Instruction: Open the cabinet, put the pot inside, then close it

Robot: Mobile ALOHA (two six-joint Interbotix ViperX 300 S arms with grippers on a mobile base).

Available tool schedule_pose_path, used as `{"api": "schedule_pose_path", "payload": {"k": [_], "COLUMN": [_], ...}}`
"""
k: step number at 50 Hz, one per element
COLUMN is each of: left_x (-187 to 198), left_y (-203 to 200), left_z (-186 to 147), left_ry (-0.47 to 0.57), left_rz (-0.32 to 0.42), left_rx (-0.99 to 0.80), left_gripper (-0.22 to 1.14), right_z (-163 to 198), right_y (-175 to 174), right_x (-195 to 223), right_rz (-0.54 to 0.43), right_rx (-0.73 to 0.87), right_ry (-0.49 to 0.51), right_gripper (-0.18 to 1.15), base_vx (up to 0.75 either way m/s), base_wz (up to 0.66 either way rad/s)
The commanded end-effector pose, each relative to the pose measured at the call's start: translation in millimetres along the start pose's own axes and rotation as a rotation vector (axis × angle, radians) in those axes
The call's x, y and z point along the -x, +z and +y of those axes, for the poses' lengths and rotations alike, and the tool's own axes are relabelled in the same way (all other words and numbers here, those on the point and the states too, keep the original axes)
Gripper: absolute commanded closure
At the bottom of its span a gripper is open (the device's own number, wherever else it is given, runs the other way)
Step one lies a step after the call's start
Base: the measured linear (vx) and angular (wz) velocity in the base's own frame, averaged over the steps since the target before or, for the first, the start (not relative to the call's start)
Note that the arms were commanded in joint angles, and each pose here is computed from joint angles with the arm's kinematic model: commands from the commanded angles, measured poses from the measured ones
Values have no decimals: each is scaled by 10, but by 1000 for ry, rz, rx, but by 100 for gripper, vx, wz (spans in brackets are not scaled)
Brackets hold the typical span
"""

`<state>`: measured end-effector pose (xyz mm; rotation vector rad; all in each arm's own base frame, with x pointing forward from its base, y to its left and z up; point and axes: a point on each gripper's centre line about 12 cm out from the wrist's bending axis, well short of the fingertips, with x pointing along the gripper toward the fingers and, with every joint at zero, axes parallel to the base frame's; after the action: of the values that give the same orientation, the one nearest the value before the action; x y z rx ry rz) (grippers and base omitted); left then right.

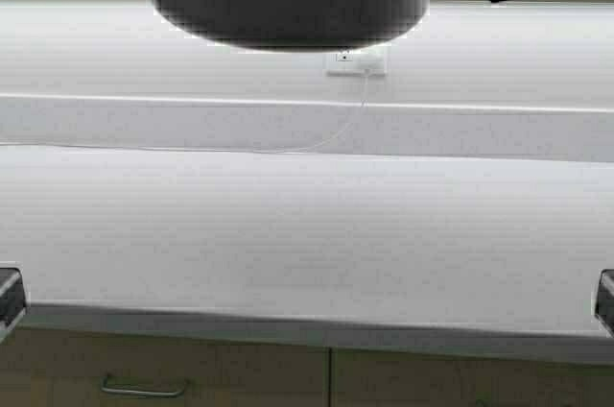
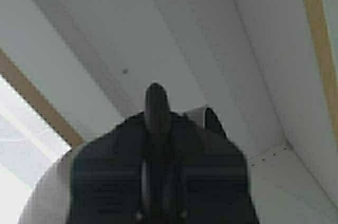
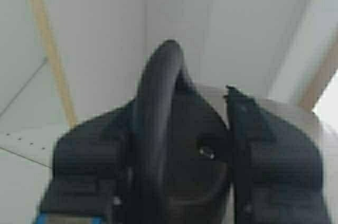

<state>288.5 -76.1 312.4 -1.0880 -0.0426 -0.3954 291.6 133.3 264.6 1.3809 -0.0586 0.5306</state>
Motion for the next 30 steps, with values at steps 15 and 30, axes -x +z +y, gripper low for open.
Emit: {"api": "schedule_pose_path", "payload": {"k": [15,30], "left_x": [-345,-895], "left_y": [393,434], "left_z": [-712,-777], "left_ry": [-42,-18], "left_rz": [-33,-17], "left_rx": [-29,-23], "left_gripper": [89,89], "right_z": [1029,1074], "right_y": [51,117], "right_x": [-535,-901], "right_rz": [33,17], "right_rx": [1,-2], "right_ry": [101,59], "right_gripper": [89,89], "base_vx": [0,0], "base_wz": [0,0]}}
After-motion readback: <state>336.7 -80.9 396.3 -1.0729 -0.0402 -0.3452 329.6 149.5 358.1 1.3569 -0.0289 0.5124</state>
